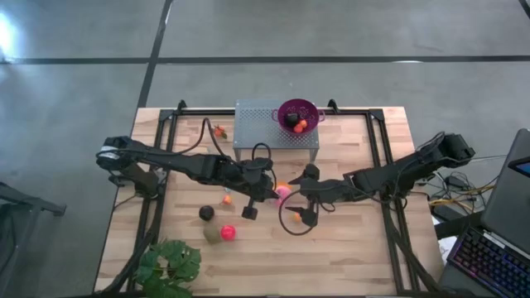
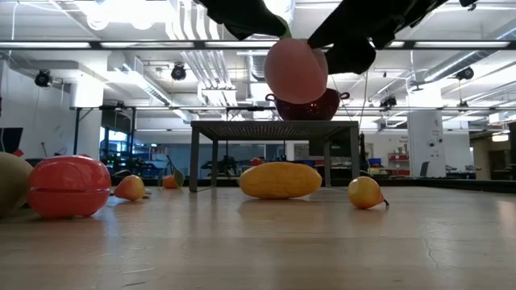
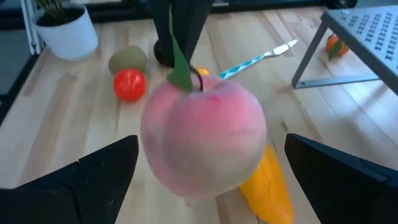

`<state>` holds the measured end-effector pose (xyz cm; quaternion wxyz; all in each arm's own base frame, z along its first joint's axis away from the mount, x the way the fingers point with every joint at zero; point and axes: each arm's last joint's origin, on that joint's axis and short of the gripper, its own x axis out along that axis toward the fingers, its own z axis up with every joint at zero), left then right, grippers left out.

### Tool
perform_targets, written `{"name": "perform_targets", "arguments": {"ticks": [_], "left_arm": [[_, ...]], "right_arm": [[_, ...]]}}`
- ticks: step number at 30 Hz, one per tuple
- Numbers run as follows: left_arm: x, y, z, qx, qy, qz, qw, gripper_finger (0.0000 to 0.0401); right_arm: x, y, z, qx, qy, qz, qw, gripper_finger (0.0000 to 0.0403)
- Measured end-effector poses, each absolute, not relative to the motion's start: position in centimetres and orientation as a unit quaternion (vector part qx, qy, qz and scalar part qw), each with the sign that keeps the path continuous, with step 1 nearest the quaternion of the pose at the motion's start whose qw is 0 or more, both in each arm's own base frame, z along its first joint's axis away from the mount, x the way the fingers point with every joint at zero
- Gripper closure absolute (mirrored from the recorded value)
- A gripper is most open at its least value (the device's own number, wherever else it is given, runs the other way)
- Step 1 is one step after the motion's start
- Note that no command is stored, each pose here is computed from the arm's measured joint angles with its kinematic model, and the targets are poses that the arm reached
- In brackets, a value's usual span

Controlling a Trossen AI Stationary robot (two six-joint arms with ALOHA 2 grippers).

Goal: Pick & Place Fruit
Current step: Put the peach into the purple bowl on the shelf

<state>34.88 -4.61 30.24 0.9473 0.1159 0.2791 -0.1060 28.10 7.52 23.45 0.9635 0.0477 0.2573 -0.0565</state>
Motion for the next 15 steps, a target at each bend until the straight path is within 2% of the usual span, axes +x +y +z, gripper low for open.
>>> {"name": "perform_targets", "arguments": {"ticks": [15], "left_arm": [[35.2,-4.7,30.4,0.126,0.258,-0.107,0.952,0.0401]], "right_arm": [[29.9,8.1,21.8,0.034,0.245,-0.038,0.968,0.0003]]}}
